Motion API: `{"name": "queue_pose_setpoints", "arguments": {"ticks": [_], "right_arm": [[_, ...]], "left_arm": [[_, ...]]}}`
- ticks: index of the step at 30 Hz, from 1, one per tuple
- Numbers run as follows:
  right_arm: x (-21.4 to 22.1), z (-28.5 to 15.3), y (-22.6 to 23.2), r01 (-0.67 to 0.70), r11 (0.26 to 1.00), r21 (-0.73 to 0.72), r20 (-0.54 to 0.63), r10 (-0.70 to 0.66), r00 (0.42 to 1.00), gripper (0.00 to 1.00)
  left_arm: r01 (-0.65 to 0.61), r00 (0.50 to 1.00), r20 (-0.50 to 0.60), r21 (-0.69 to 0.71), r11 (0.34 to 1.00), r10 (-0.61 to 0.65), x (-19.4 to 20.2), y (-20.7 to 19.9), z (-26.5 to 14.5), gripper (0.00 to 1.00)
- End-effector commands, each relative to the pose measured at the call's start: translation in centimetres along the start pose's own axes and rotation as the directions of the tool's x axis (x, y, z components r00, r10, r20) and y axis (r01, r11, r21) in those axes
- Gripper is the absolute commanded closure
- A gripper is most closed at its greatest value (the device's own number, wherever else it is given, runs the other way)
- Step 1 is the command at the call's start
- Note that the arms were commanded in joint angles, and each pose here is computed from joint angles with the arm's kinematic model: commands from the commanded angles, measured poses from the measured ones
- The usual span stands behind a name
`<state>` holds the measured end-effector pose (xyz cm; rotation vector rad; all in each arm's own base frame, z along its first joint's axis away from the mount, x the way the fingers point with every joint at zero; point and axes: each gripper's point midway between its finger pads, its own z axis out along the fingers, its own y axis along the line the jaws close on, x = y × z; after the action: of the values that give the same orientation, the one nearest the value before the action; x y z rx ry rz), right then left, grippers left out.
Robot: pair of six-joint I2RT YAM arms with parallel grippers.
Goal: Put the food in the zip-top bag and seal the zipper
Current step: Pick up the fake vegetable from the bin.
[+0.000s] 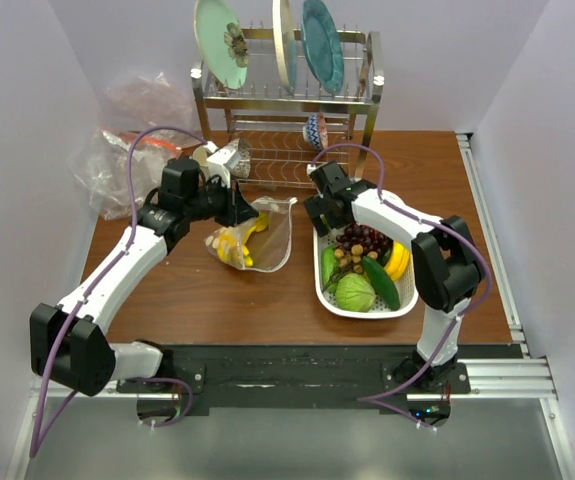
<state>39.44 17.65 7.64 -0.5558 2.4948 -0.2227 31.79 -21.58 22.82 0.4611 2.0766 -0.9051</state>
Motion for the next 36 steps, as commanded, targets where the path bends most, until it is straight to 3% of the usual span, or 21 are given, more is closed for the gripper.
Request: {"name": "queue_pose_setpoints", "arguments": {"ticks": [1, 4, 5, 6, 9, 20, 29, 36], "right_arm": [[1.7, 2.2, 0.3, 0.025, 0.999, 0.042, -0.036, -0.023, 0.999, 0.01], [1.7, 2.1, -0.8, 0.014, 0.994, 0.105, -0.028, -0.011, 1.0, 0.1], [1.7, 1.9, -1.0, 0.009, 0.994, 0.11, -0.021, -0.007, 1.0, 0.17], [0.9, 1.1, -1.2, -0.008, 0.994, 0.11, 0.016, 0.006, 1.0, 0.33], [-0.6, -0.9, -1.5, -0.047, 0.995, 0.083, 0.09, 0.04, 0.995, 0.47], [-5.0, -10.3, -0.4, -0.142, 0.974, -0.177, 0.297, 0.191, 0.936, 0.47], [-5.8, -15.0, 0.0, -0.15, 0.941, -0.302, 0.367, 0.26, 0.893, 0.46], [-6.8, -20.0, 2.1, -0.119, 0.851, -0.511, 0.429, 0.373, 0.823, 0.46]], "left_arm": [[-0.055, 0.996, 0.067, 0.039, 0.998, 0.052, -1.9, -1.2, -0.6, 1.0], [-0.055, 0.997, 0.064, 0.039, 0.998, 0.053, -2.1, -1.2, -0.6, 1.0], [-0.057, 0.996, 0.066, 0.039, 0.998, 0.055, -2.2, -1.3, -0.6, 1.0], [-0.058, 0.996, 0.068, 0.038, 0.998, 0.055, -2.3, -1.2, -0.6, 1.0], [-0.055, 0.996, 0.065, 0.037, 0.998, 0.052, -2.3, -1.2, -0.5, 1.0], [-0.047, 0.997, 0.065, 0.014, 0.999, 0.046, -2.5, -1.1, -0.8, 1.0], [-0.027, 0.998, 0.054, -0.012, 1.0, 0.028, -2.5, -0.6, -0.8, 1.0], [-0.004, 0.999, 0.043, -0.034, 0.999, 0.005, -2.5, -0.4, -0.8, 1.0]]}}
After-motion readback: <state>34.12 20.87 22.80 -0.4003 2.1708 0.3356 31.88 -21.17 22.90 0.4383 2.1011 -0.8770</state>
